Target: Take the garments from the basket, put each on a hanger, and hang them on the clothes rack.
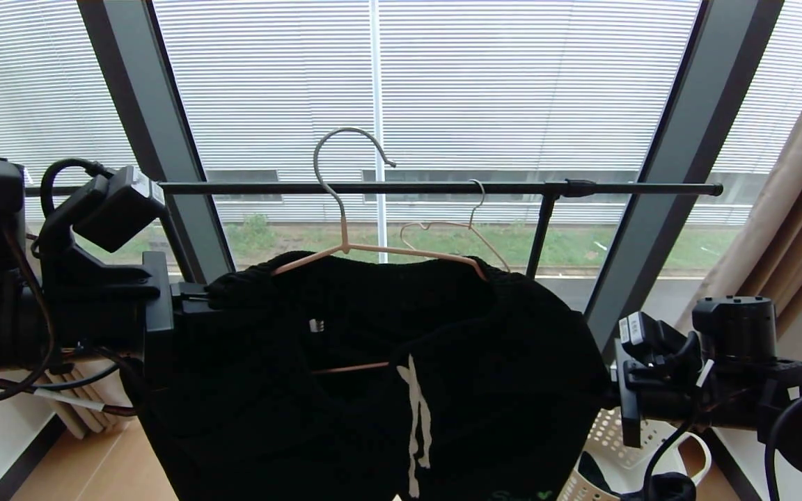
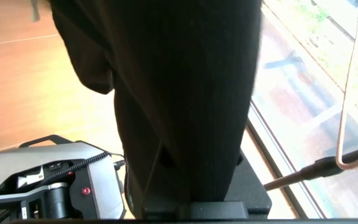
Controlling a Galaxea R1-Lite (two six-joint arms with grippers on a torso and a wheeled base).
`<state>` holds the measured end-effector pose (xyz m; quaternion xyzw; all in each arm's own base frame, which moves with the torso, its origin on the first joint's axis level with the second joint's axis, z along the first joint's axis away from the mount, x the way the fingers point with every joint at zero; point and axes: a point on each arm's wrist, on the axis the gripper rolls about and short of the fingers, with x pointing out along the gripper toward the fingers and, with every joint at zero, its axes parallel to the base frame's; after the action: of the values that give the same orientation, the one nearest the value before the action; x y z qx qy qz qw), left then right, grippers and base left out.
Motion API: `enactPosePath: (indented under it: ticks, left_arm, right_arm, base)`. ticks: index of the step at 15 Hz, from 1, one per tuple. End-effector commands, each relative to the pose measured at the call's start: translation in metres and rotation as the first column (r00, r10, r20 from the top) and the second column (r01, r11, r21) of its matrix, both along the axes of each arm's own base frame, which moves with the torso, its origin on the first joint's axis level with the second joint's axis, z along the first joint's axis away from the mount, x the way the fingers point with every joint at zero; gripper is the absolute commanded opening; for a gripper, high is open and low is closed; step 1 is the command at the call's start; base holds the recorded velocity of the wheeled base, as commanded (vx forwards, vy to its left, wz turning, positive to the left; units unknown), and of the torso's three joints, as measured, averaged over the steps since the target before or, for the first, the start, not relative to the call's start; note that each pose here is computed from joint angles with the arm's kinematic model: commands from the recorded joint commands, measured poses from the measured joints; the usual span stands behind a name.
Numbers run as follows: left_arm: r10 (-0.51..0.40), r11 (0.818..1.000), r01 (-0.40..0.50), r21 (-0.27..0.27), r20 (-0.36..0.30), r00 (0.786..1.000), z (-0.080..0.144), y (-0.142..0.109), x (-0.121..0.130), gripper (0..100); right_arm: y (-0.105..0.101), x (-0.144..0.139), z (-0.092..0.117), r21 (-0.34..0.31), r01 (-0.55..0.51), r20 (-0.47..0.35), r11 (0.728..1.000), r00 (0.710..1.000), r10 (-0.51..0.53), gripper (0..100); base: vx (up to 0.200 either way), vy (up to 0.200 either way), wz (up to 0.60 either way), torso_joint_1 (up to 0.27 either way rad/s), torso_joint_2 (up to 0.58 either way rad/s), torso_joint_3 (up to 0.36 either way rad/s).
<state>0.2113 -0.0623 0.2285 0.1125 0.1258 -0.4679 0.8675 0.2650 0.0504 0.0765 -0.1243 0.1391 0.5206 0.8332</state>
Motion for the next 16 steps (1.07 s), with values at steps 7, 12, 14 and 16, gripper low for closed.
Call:
enactPosePath:
  ticks: [7,12,14,16]
  left_arm:
    - [0.012,1.000,-0.012,0.002,-0.007,1.000,-0.002,0.003,-0.001,0]
    - [0.137,0.991,-0.137,0.004,-0.026,0.990,-0.009,0.030,-0.002,0]
    - [0.176,0.984,-0.176,0.007,-0.039,0.984,-0.012,0.038,-0.003,0]
    - [0.217,0.976,-0.217,-0.001,-0.066,0.974,-0.013,0.044,0.004,0]
  right_arm:
    - [0.001,-0.003,0.001,-0.005,-0.009,0.008,1.000,1.000,0.009,100]
    - [0.016,-0.006,0.018,-0.069,0.083,0.070,0.994,0.994,-0.078,100]
    - [0.029,-0.010,0.033,-0.021,0.155,0.027,0.988,0.988,-0.154,100]
    - [0.051,-0.012,0.058,0.057,0.312,-0.030,0.948,0.950,-0.311,100]
  base:
    - [0.000,0.000,0.00,0.000,0.00,0.000]
    - [0.000,0.000,0.00,0.000,0.00,0.000]
    - [0.000,0.000,0.00,0.000,0.00,0.000]
    - [0.000,0.000,0.00,0.000,0.00,0.000]
